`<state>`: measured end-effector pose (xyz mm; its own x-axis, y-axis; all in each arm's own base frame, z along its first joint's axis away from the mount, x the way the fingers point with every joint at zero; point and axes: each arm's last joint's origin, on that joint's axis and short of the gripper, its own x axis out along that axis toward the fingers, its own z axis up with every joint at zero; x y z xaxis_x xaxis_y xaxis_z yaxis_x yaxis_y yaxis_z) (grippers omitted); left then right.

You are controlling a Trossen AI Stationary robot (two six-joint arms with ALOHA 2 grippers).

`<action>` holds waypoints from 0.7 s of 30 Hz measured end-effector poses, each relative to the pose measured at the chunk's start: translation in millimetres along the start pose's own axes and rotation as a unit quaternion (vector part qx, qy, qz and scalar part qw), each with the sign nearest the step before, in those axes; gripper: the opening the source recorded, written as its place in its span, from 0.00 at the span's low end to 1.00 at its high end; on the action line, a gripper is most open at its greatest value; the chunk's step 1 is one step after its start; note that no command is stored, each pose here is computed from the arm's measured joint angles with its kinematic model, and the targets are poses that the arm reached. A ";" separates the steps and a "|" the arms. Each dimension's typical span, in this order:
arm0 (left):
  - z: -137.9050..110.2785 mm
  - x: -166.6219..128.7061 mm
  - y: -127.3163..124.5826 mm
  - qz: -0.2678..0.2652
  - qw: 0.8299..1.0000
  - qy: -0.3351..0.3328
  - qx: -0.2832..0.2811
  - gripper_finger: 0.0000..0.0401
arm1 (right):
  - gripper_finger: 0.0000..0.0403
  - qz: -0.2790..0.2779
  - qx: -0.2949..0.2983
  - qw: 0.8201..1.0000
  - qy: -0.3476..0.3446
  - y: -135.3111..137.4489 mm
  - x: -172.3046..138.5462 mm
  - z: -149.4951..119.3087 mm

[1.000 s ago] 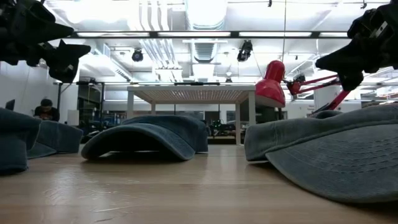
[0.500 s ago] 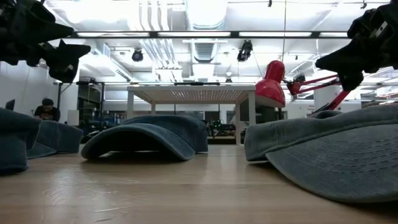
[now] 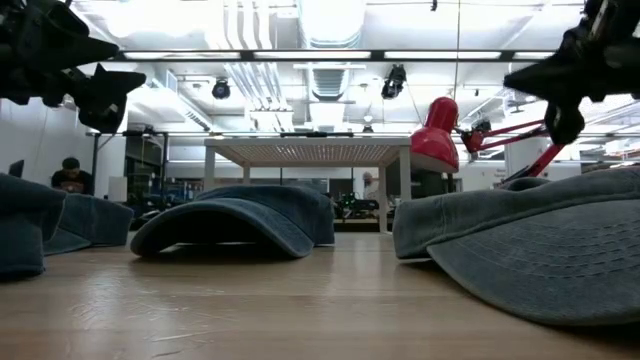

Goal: Pick & Place hat
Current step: Put the top gray cap on the shelf

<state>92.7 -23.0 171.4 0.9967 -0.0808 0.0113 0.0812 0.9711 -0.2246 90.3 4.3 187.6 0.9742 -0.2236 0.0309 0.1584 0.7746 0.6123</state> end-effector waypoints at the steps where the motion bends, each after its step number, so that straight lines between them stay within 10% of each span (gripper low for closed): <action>1: -0.1 0.0 0.0 0.000 1.000 0.000 0.000 0.54 | 0.07 0.010 0.009 1.000 -0.015 2.4 0.2 3.1; 9: 0.0 0.0 0.0 0.000 1.000 0.000 0.000 0.54 | 0.07 0.056 0.012 0.993 -0.102 17.8 4.6 21.5; 21: -0.1 0.0 0.0 0.000 1.000 0.000 0.002 0.54 | 0.07 -0.120 -0.024 0.987 0.105 52.3 35.0 47.4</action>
<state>92.7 -23.1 171.3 0.9967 -0.0808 0.0109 0.0812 0.9718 -0.2214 125.0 9.0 258.1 0.9185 -0.2802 -0.2789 0.3915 0.7428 0.5431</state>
